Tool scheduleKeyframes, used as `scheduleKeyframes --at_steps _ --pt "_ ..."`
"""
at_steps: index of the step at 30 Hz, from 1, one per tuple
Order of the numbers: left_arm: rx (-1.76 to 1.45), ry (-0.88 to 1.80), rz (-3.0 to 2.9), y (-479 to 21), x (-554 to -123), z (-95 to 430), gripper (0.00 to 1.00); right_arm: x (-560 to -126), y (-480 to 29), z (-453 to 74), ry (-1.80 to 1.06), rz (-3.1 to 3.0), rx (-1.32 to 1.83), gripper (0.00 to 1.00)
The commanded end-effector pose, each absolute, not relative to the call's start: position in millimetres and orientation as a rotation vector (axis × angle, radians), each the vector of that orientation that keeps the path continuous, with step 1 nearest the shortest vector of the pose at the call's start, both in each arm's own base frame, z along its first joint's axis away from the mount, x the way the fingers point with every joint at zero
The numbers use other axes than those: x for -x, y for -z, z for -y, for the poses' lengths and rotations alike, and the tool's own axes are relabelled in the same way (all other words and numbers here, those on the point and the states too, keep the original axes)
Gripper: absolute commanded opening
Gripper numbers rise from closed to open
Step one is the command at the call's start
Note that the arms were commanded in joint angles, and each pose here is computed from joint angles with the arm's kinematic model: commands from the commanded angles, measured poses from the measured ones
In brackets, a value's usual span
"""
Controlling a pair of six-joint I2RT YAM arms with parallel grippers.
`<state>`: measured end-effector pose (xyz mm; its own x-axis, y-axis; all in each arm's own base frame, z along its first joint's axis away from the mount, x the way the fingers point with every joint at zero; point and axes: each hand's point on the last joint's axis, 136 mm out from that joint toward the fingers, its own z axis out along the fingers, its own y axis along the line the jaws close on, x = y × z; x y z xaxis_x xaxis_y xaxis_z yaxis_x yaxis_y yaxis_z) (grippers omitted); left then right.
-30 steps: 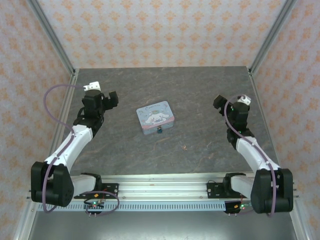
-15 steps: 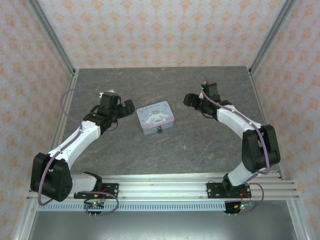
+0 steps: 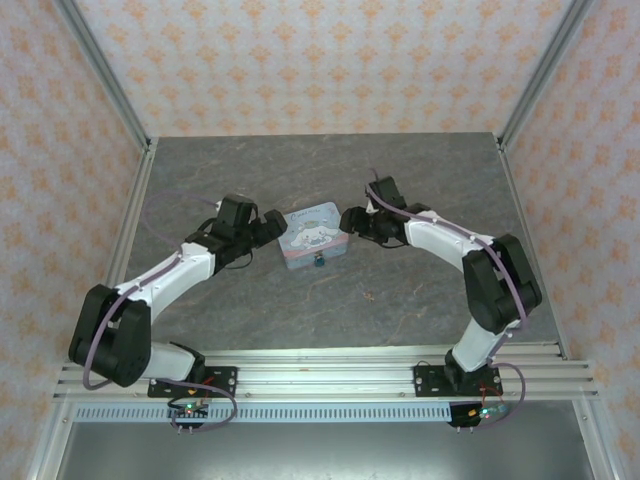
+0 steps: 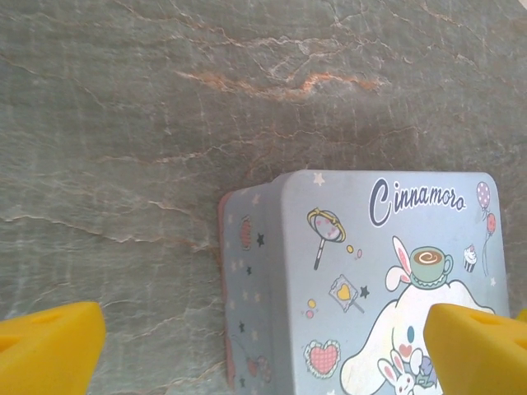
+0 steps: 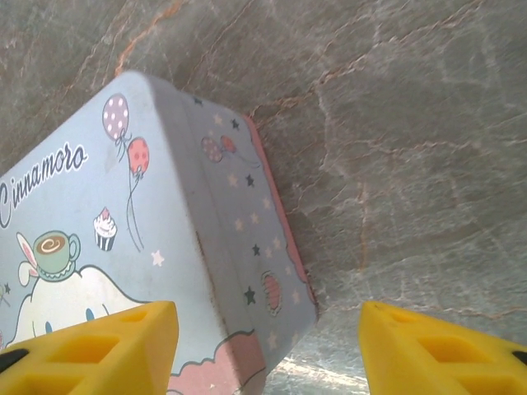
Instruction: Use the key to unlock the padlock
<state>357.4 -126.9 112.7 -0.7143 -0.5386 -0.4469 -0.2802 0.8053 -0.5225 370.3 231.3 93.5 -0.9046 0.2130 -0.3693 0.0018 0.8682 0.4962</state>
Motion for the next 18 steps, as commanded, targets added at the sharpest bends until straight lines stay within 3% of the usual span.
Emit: scheduleKeyframes --at_steps 1,18 --pt "0.618 0.666 -2.365 -114.4 -368.8 143.8 1.0 -370.2 -89.5 -238.3 -0.693 -2.644 -0.18 0.59" --pt "0.608 0.801 -2.348 -106.2 -418.2 182.8 1.0 -374.6 -90.4 -265.7 -0.769 -2.632 -0.166 0.47"
